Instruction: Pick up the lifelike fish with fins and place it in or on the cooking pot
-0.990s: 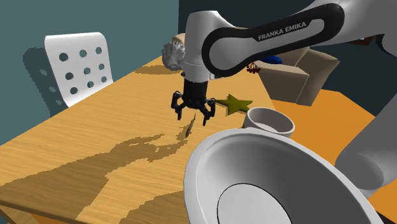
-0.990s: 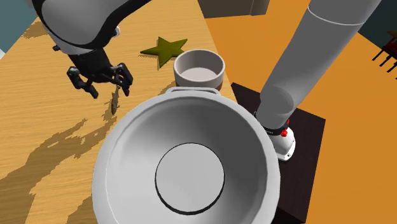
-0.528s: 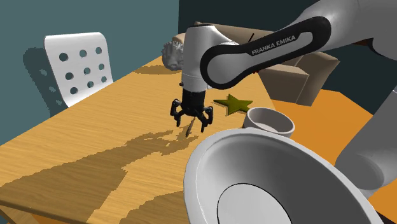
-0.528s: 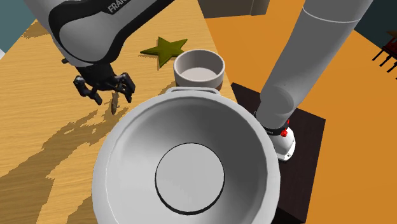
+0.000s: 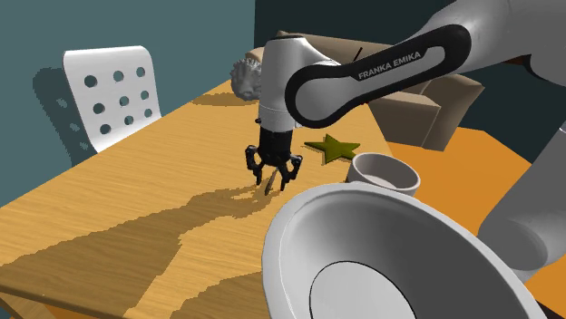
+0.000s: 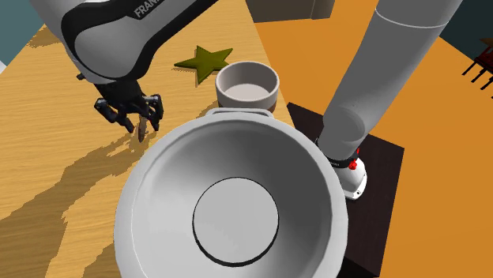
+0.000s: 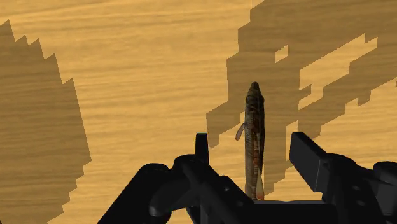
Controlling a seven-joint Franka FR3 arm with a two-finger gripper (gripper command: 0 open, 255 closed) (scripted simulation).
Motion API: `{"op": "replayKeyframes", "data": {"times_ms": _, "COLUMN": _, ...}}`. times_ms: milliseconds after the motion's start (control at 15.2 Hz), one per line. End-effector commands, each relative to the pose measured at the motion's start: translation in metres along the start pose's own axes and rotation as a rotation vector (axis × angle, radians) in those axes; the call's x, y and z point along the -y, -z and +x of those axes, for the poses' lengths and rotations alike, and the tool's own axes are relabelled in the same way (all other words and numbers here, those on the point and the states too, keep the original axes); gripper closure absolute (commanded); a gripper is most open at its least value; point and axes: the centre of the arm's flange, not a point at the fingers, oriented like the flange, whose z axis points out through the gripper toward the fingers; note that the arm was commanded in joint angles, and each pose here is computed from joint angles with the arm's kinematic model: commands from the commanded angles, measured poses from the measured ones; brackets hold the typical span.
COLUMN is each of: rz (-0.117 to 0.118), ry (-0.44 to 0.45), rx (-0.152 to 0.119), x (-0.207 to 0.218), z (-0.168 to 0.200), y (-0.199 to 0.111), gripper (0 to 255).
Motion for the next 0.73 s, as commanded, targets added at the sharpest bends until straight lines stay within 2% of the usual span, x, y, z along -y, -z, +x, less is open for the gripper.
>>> {"op": "replayKeyframes", "data": {"times_ms": 0, "rz": 0.0, "ry": 0.0, "rx": 0.0, "x": 0.0, "z": 0.0, "y": 0.0, "gripper": 255}}
{"op": "replayKeyframes", "data": {"times_ms": 528, "rz": 0.0, "ry": 0.0, "rx": 0.0, "x": 0.0, "z": 0.0, "y": 0.0, "gripper": 255}}
{"op": "replayKeyframes", "data": {"times_ms": 660, "rz": 0.0, "ry": 0.0, "rx": 0.0, "x": 0.0, "z": 0.0, "y": 0.011, "gripper": 255}}
